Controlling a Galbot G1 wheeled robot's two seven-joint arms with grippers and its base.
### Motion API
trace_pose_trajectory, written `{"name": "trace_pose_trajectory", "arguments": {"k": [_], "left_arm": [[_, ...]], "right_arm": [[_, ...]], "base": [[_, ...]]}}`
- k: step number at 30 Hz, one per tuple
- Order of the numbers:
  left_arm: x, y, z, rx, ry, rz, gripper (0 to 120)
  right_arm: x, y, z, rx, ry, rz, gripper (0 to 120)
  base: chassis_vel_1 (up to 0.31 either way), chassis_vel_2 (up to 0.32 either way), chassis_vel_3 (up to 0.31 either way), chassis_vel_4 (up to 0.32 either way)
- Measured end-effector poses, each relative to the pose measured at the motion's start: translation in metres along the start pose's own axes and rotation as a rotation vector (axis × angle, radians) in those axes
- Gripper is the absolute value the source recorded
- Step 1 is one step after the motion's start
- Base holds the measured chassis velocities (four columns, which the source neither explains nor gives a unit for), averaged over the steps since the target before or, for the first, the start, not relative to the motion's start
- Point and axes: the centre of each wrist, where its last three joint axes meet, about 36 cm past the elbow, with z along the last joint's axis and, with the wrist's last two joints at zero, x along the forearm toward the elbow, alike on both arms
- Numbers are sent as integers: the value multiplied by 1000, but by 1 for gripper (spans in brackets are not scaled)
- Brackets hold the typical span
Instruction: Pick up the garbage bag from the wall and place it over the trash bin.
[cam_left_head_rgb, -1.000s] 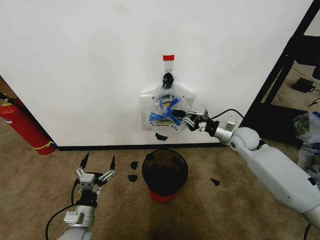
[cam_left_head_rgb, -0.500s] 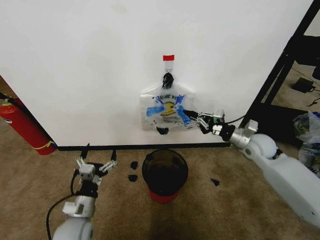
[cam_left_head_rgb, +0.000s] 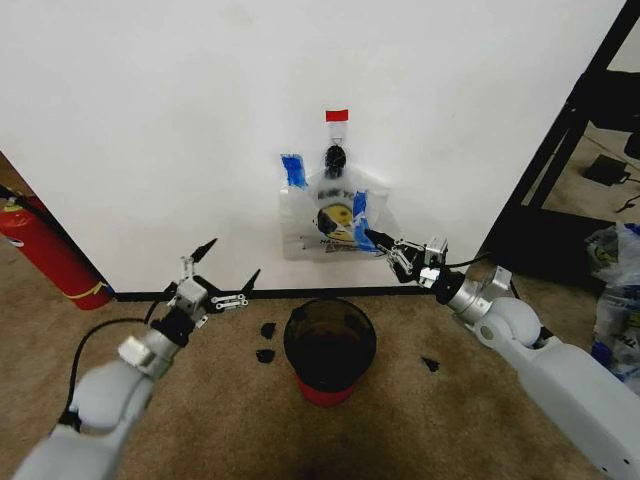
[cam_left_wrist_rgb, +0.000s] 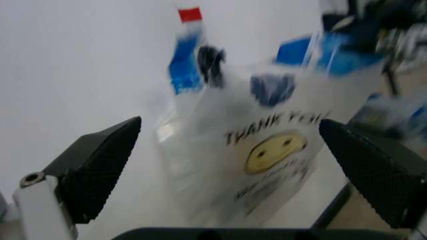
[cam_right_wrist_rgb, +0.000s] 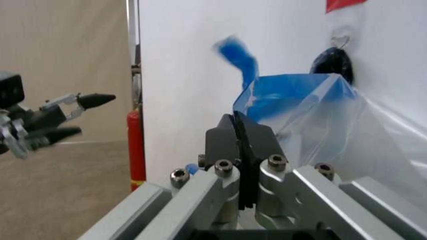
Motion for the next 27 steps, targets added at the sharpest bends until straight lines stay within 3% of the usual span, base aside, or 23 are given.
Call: {"name": "trace_pose_trajectory", "arguments": {"k": [6, 11, 15, 22, 24, 27], "left_arm": [[-33, 14, -3, 237, -75, -37, 100], [-58, 5, 7, 416, -104, -115, 100], [-70, -7, 20, 434, -100, -120, 100], [-80, -27, 55, 357, -29, -99, 100], [-84, -40, 63, 380, -18, -116, 100], [-88, -58, 53, 443, -7, -182, 100]], "right_arm": [[1, -2, 5, -15, -5, 5, 0], [9, -1, 10, -54, -12, -37, 0], [15, -2, 10, -66, -14, -50, 0], [16, 4, 7, -83, -34, -81, 0], [19, 6, 5, -94, -39, -114, 0], [26, 8, 7, -101, -27, -149, 0]], "base": [[0, 0, 0, 0], [0, 0, 0, 0], [0, 0, 0, 0], [0, 0, 0, 0], [0, 0, 0, 0], [0, 0, 0, 0]]}}
